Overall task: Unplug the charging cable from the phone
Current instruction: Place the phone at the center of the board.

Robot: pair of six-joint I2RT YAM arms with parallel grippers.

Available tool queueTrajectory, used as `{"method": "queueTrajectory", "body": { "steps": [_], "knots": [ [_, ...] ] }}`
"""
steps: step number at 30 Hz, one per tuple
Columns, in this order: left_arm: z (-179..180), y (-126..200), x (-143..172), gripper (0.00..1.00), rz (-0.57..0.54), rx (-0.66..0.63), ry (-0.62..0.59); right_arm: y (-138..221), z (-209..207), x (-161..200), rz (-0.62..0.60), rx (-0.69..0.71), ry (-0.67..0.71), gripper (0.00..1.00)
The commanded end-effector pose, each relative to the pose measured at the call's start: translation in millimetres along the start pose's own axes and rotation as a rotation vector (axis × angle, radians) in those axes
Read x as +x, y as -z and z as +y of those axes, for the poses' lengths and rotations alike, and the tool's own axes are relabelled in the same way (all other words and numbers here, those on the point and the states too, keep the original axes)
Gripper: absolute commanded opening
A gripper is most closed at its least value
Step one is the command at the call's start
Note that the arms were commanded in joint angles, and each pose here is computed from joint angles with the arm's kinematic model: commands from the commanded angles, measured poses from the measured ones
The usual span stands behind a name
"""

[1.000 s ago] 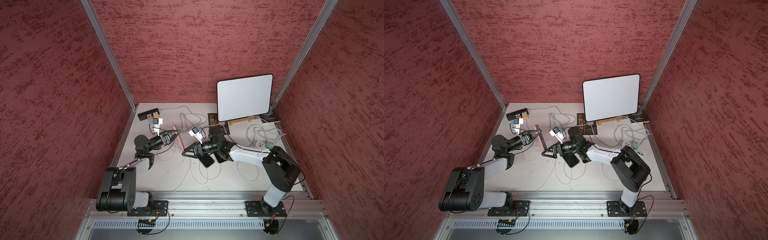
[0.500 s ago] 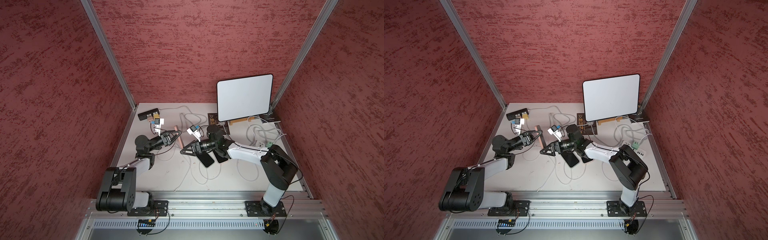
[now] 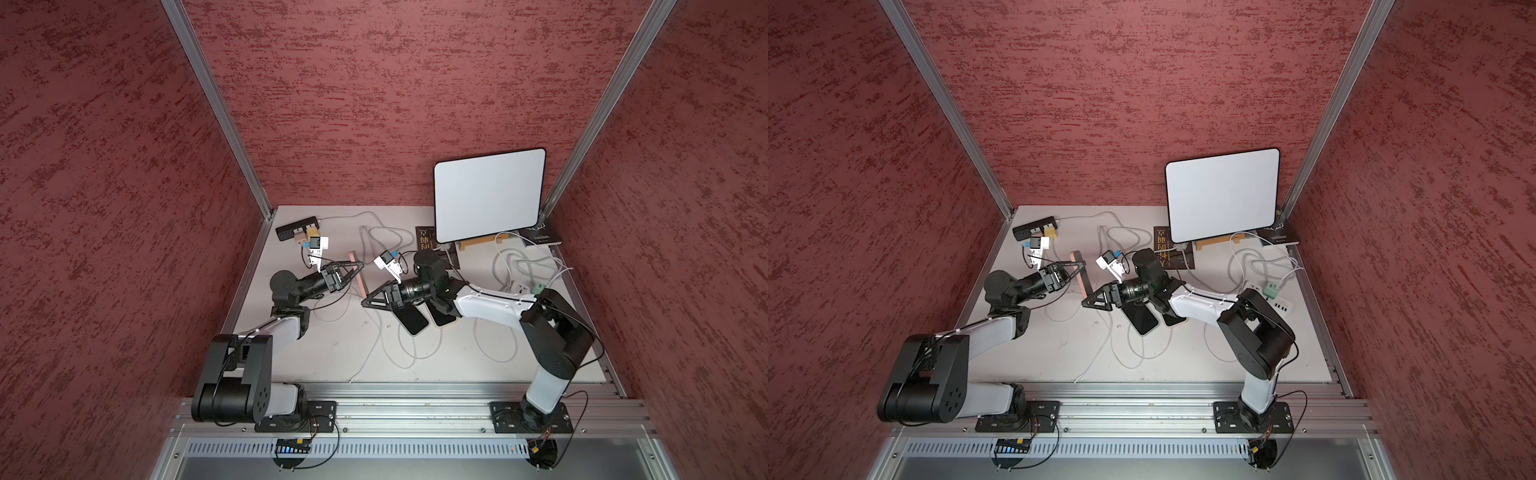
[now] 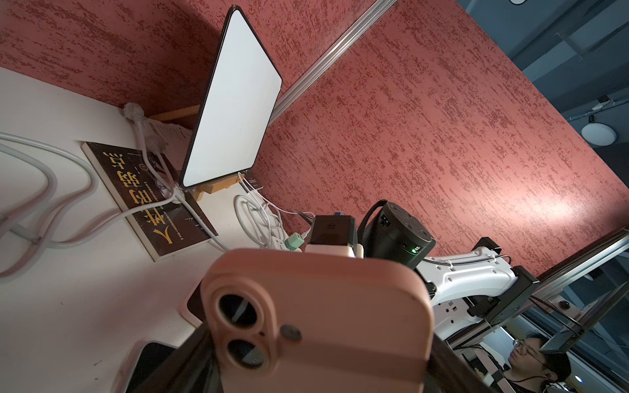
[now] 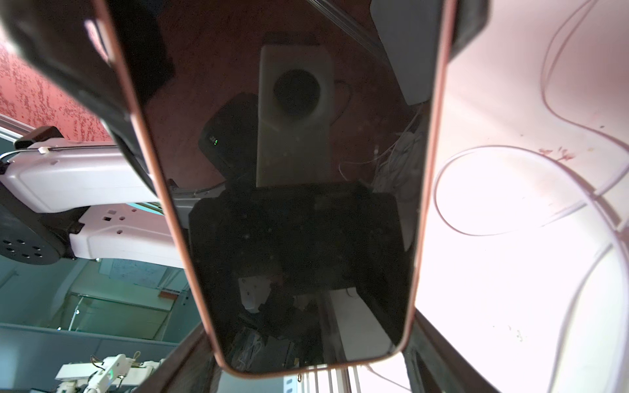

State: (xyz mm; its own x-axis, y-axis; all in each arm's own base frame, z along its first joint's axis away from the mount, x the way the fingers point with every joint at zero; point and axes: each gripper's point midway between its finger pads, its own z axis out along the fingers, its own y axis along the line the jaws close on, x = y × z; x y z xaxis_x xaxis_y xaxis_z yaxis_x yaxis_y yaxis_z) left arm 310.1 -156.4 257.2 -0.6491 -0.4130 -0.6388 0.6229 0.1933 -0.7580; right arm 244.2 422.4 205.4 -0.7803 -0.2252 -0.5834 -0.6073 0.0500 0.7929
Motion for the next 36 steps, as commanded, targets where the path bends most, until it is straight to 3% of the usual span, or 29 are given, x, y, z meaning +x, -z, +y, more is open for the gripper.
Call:
{"method": "queueTrajectory", "body": {
  "steps": [1, 4, 9, 14, 24, 36],
  "knots": [
    [-9, 0, -2, 0.23, -0.006, 0.024, -0.057, 0, 12, -11, -0.013, -0.039, 0.055, 0.65],
    [-8, -1, -2, 0.35, -0.005, 0.022, -0.057, 0, 12, -10, -0.011, -0.042, 0.057, 0.52],
    [-5, 0, -5, 0.98, -0.017, 0.005, -0.052, 0, 10, -6, 0.003, -0.038, 0.055, 0.41],
    [8, 4, -11, 1.0, -0.059, -0.071, -0.041, 1, 2, 2, 0.029, -0.005, 0.042, 0.37],
    [40, 30, -26, 1.0, -0.164, -0.394, -0.067, 5, -22, 34, 0.137, 0.152, 0.035, 0.34],
    [54, 63, -37, 1.0, -0.302, -0.588, -0.058, 0, -43, 67, 0.311, 0.368, 0.138, 0.26]
  ]
}}
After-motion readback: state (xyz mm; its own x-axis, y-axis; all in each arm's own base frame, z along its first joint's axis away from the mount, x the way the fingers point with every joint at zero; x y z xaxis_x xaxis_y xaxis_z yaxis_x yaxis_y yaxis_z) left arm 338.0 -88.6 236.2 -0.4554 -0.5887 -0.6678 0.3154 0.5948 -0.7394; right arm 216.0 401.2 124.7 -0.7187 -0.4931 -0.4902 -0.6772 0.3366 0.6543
